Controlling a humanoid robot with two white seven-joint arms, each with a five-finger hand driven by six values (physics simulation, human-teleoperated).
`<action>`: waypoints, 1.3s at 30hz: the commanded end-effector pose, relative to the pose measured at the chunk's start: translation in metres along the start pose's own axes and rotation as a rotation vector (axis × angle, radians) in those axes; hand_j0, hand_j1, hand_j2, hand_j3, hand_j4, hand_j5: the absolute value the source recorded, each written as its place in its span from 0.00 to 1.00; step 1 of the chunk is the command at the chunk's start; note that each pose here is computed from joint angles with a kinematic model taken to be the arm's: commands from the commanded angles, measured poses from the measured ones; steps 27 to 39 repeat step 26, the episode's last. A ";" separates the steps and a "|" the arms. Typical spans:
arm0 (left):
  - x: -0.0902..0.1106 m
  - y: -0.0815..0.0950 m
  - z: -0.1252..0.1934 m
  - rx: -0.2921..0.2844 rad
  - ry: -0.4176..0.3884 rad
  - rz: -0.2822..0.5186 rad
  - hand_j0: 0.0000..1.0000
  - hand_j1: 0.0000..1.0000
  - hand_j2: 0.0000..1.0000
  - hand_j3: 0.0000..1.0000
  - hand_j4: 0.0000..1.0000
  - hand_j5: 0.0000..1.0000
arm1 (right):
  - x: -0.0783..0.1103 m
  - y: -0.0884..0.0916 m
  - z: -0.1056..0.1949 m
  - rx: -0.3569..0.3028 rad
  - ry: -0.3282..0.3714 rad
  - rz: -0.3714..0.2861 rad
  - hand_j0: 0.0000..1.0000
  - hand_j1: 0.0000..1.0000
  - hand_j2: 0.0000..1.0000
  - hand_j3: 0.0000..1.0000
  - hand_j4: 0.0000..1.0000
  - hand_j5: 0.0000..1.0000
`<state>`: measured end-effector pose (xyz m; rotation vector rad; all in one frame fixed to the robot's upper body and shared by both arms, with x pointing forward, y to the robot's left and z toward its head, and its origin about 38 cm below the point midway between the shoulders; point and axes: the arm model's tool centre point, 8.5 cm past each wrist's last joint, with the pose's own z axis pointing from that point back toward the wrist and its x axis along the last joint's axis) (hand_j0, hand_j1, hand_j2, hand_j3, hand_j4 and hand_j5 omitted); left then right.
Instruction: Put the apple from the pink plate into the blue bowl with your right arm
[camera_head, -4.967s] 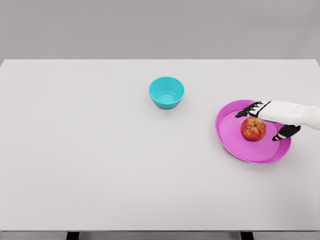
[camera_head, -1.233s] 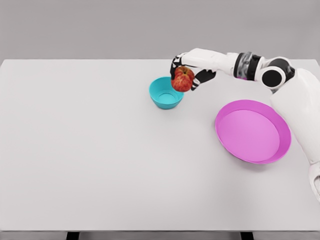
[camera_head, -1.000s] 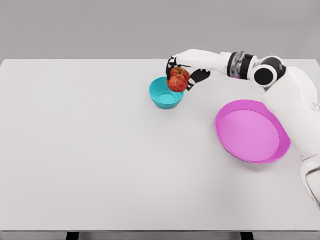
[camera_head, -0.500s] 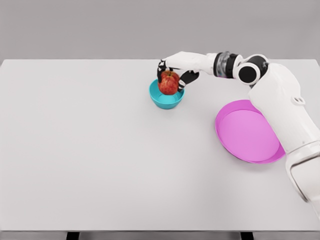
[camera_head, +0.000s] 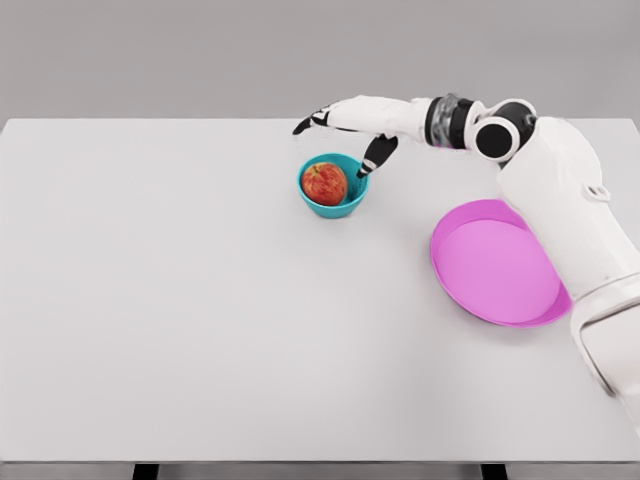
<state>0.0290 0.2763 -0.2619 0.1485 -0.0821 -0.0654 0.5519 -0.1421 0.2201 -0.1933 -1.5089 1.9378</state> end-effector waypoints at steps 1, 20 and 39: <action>0.000 0.000 0.000 0.000 0.000 0.000 1.00 1.00 1.00 1.00 1.00 1.00 | 0.004 -0.012 0.008 -0.033 -0.011 0.026 1.00 1.00 1.00 1.00 1.00 1.00; 0.000 0.000 0.000 0.000 0.000 0.000 1.00 1.00 1.00 1.00 1.00 1.00 | -0.074 0.066 0.239 -0.505 0.227 -0.261 1.00 1.00 1.00 1.00 1.00 1.00; 0.001 0.000 0.000 0.000 -0.006 0.009 1.00 1.00 1.00 1.00 1.00 1.00 | -0.073 0.075 0.236 -0.493 0.226 -0.274 1.00 1.00 1.00 1.00 1.00 1.00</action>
